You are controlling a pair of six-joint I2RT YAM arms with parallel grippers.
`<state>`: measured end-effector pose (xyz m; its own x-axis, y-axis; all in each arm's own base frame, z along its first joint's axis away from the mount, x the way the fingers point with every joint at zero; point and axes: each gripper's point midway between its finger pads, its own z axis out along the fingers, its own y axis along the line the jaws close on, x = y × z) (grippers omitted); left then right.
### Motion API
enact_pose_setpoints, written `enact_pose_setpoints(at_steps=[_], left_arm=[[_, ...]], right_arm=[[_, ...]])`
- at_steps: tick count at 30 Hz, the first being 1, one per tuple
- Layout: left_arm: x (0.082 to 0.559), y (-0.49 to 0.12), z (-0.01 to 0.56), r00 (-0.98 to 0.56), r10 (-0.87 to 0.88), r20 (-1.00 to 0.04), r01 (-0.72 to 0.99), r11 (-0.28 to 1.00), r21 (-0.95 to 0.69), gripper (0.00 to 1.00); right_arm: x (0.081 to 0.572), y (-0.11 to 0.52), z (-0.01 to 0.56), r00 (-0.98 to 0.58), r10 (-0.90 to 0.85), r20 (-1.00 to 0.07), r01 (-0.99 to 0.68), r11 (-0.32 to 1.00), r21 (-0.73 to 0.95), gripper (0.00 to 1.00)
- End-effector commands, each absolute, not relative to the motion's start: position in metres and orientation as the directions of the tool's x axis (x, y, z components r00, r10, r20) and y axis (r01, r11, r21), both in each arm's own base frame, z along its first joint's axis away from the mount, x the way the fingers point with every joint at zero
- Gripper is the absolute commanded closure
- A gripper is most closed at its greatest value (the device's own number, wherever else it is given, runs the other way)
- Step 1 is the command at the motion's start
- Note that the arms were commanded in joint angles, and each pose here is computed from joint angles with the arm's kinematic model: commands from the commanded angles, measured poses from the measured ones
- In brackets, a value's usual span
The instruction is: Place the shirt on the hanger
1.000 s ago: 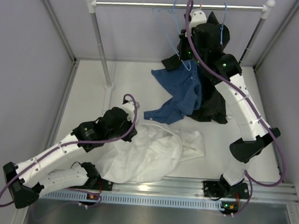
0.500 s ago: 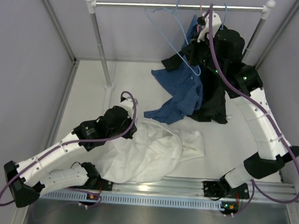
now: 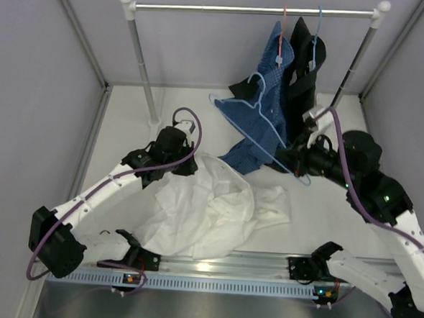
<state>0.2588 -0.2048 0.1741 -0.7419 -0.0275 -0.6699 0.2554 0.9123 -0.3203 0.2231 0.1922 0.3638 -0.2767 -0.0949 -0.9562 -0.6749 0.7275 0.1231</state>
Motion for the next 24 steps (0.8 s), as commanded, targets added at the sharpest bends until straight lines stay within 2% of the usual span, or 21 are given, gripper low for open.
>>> enact_pose_setpoints(at_steps=[1,4,8,13,24], left_arm=[[0.279,-0.219,0.196,-0.711,-0.031,-0.703,0.335,0.863,-0.377,1.0],[0.288,-0.214,0.196,-0.725,-0.043,-0.688,0.331,0.854,-0.402,1.0],[0.297,-0.208,0.195,-0.722,-0.035,-0.691,0.327,0.863,-0.385,1.0],[0.291,-0.22,0.196,-0.749,-0.023,-0.662,0.365,0.819,-0.442,1.0],[0.263,-0.238,0.217,-0.776,-0.03,-0.63,0.42,0.722,-0.55,1.0]], right_arm=[[0.164,0.177,0.368,-0.264,-0.035,-0.964,-0.747,0.64,0.182,1.0],[0.127,0.166,0.35,-0.287,-0.043,-0.957,-0.778,0.594,0.207,1.0],[0.098,0.151,0.325,-0.346,-0.08,-0.935,-0.776,0.585,0.236,1.0],[0.07,0.145,0.309,-0.396,-0.081,-0.915,-0.787,0.543,0.292,1.0],[0.098,0.163,0.261,-0.515,-0.115,-0.85,-0.729,0.581,0.363,1.0]])
